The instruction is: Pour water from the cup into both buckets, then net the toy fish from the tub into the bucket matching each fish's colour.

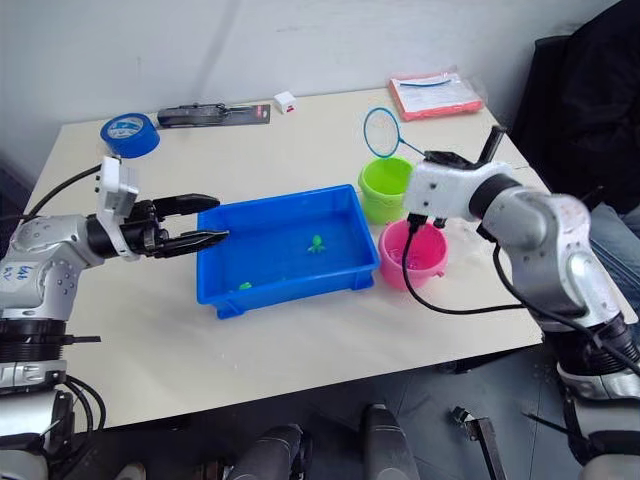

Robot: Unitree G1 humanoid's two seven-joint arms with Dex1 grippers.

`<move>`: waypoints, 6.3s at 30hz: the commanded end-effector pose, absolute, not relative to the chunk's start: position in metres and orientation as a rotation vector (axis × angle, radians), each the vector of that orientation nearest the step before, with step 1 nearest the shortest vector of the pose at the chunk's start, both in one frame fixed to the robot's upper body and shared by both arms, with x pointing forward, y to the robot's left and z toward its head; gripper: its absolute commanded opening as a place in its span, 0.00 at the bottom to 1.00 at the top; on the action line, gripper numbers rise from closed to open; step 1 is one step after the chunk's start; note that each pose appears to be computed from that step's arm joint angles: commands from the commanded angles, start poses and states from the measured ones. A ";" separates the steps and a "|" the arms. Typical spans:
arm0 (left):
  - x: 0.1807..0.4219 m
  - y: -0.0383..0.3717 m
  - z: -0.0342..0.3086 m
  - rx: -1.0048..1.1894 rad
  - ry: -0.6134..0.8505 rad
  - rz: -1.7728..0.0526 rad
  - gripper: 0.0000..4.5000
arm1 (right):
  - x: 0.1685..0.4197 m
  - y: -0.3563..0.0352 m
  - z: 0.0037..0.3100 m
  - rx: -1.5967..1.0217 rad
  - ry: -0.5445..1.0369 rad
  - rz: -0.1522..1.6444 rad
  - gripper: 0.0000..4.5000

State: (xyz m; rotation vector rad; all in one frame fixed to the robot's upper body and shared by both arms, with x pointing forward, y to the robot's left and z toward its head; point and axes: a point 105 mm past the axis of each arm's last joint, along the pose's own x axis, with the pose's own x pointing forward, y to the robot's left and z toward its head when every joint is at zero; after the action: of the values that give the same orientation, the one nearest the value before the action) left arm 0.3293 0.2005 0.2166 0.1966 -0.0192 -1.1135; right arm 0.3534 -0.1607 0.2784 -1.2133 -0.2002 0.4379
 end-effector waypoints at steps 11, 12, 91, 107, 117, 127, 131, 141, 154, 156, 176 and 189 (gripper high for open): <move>0.306 0.211 0.216 0.263 -0.006 -1.095 0.82 | 0.321 -0.139 0.257 -0.399 0.578 0.769 0.18; 0.306 0.211 0.216 0.259 -0.008 -1.092 0.82 | 0.321 -0.137 0.256 -0.387 0.607 0.779 0.18; 0.335 0.189 0.237 0.230 -0.128 -1.131 0.82 | 0.379 -0.191 0.270 -0.885 0.056 0.293 0.18; 0.334 0.189 0.235 0.230 -0.122 -1.137 0.82 | 0.370 -0.193 0.263 -1.612 -0.125 0.284 0.18; 0.332 0.193 0.235 0.231 -0.116 -1.129 0.82 | 0.362 -0.178 0.290 -1.410 -0.188 0.321 0.18; 0.313 0.215 0.233 0.240 -0.065 -1.076 0.82 | 0.338 -0.126 0.278 -0.880 0.082 0.908 0.18; 0.303 0.221 0.231 0.226 -0.048 -1.061 0.82 | 0.341 -0.120 0.266 -0.974 0.127 1.001 0.18; 0.274 0.229 0.219 0.205 0.045 -1.034 0.82 | 0.364 -0.099 0.221 -1.323 0.120 1.198 0.18; 0.254 0.236 0.222 0.187 0.026 -0.951 0.82 | 0.361 -0.065 0.190 -1.383 0.075 1.405 0.18; 0.253 0.236 0.223 0.187 0.023 -0.944 0.82 | 0.358 -0.061 0.188 -1.367 0.074 1.428 0.18; 0.251 0.240 0.227 0.201 0.013 -0.918 0.82 | 0.349 -0.050 0.201 -0.715 0.369 1.443 0.18; 0.269 0.228 0.228 0.201 -0.015 -0.978 0.82 | 0.359 -0.075 0.234 -0.495 0.381 1.269 0.18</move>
State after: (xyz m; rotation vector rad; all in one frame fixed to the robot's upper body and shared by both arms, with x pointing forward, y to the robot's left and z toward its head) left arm 0.2673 0.2303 0.2230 0.1730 0.0078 -0.9645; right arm 0.3615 -0.0724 0.2126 -0.5055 0.4560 1.2830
